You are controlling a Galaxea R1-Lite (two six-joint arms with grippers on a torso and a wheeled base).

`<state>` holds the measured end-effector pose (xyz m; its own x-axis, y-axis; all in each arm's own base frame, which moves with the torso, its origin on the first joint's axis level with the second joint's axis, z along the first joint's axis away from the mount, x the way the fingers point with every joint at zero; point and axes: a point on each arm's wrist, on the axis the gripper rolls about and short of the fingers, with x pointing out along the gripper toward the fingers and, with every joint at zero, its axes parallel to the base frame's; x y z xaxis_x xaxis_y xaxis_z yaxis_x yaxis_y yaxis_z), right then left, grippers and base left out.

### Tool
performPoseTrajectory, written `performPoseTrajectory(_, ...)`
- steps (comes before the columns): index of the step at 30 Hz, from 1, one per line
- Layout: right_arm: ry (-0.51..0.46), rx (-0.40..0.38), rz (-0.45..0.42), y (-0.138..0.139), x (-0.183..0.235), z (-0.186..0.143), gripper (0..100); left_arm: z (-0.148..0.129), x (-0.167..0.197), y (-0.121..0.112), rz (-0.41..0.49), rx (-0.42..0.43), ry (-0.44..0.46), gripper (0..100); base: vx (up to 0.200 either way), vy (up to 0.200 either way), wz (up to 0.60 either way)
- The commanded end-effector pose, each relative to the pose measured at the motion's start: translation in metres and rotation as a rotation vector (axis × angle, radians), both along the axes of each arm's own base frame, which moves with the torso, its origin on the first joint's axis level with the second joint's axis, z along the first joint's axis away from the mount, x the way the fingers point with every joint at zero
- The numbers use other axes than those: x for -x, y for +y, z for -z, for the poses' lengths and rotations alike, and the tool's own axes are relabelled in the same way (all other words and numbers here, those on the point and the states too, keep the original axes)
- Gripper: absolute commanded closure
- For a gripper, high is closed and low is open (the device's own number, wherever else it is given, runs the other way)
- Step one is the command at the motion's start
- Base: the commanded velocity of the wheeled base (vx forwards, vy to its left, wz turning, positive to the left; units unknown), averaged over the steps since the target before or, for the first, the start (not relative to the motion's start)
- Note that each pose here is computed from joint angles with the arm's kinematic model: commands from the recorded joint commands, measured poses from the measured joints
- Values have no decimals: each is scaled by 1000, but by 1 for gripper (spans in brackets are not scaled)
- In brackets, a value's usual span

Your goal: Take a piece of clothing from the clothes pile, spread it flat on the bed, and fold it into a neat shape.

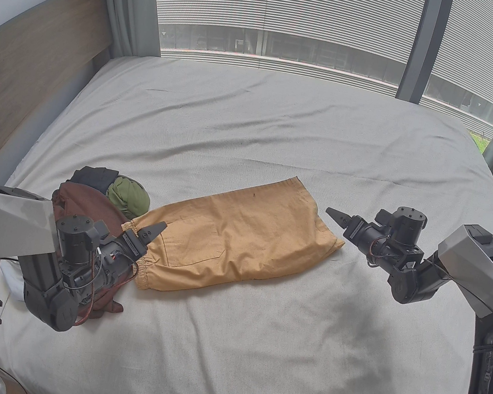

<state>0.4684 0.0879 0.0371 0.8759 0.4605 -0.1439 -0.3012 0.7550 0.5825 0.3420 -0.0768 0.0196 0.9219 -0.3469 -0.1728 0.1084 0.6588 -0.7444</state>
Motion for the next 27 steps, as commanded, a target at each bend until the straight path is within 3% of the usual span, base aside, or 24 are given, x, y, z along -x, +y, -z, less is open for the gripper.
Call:
performPoseTrajectory(1, 20, -12, 37, -10, 8, -2, 0, 0, 5, -12, 37, -3, 6, 0, 0, 0, 0)
performPoseTrajectory(27, 88, -14, 18, 14, -2, 45, 0, 2, 7, -13, 44, -17, 9, 0, 0, 0, 0)
